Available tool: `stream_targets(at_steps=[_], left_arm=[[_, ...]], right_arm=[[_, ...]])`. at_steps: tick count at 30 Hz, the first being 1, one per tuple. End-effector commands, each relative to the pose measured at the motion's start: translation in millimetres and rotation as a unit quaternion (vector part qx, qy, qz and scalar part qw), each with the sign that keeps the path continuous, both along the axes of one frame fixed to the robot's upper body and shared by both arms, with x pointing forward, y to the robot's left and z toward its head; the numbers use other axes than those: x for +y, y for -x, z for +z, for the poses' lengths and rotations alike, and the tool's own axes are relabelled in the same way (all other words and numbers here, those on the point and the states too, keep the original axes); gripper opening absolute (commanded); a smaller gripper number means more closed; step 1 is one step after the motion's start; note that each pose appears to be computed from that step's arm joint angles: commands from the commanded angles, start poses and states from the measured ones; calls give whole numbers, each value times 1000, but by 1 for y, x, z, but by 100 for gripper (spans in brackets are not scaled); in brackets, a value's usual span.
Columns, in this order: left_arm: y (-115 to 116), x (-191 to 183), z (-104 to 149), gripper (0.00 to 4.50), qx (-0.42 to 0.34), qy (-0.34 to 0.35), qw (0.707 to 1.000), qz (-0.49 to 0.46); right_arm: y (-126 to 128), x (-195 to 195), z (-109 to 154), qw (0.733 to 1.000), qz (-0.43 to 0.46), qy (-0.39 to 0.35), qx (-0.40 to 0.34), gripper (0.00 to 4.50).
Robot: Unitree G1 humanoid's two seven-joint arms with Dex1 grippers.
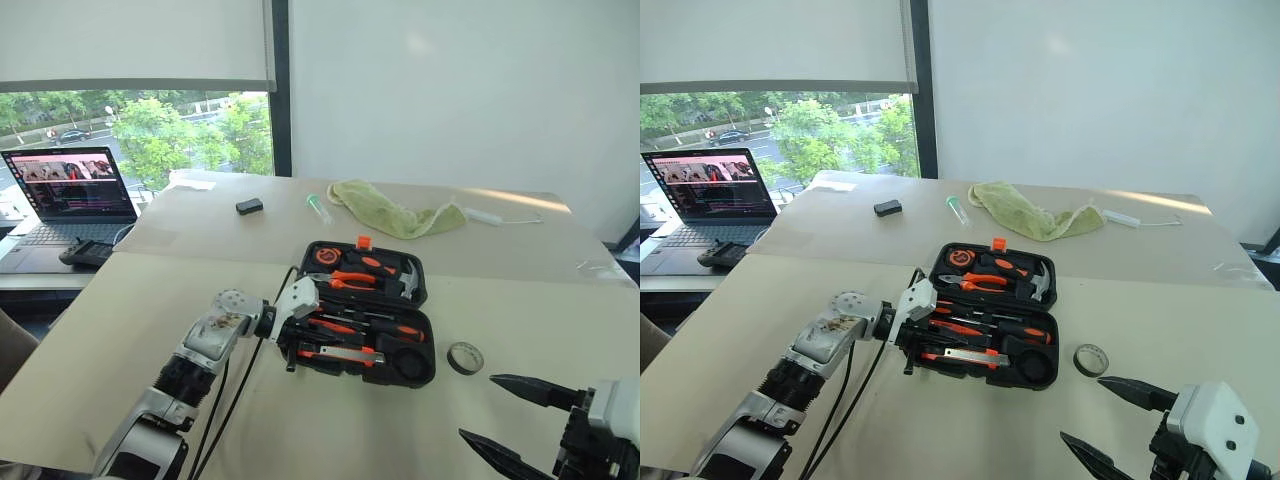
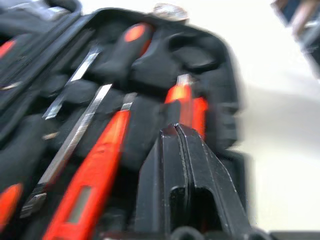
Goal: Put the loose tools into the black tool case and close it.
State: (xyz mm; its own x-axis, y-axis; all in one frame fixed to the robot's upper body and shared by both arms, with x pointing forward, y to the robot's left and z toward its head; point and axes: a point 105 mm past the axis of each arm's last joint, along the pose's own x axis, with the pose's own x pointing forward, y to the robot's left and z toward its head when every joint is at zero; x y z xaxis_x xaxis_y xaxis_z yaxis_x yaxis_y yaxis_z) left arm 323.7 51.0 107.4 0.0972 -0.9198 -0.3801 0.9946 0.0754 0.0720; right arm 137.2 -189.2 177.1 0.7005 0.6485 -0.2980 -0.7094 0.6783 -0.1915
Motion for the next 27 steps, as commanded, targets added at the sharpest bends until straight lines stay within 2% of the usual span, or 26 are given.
stream_targets(at_steps=[1, 5, 9, 13, 16, 18, 19, 23, 24, 27], left_arm=[[2, 2, -33, 3, 12, -44, 999, 15], [13, 3, -58, 3, 29, -75, 997, 3], [25, 3, -77, 3, 6, -96, 995, -23], [26, 1, -79, 3, 0, -82, 996, -19], [16, -4, -52, 3, -6, -10, 1000, 6], [7, -3, -4, 3, -22, 94, 994, 41], [5, 1, 12, 3, -54, 113, 991, 50], [27, 14, 45, 3, 5, 132, 991, -1], [33, 19, 56, 53, 1, 132, 991, -11], [46, 24, 74, 145, 1, 127, 991, -32]], right_arm=[[0, 3, 7, 1000, 6, 6, -19, 450], [-1, 3, 7, 1000, 7, 6, -15, 450], [-6, 4, 3, 1000, 3, 7, 5, 450], [-13, 4, 1, 1000, 0, 9, 11, 450], [-27, 0, 1, 999, -29, 12, 10, 450], [-40, -5, 1, 998, -62, 29, -5, 450], [-44, -8, -1, 996, -77, 38, -5, 450], [-55, -18, -12, 993, -107, 40, 40, 450], [-60, -19, -11, 992, -107, 44, 47, 450], [-70, -29, -17, 985, -118, 101, 81, 450]])
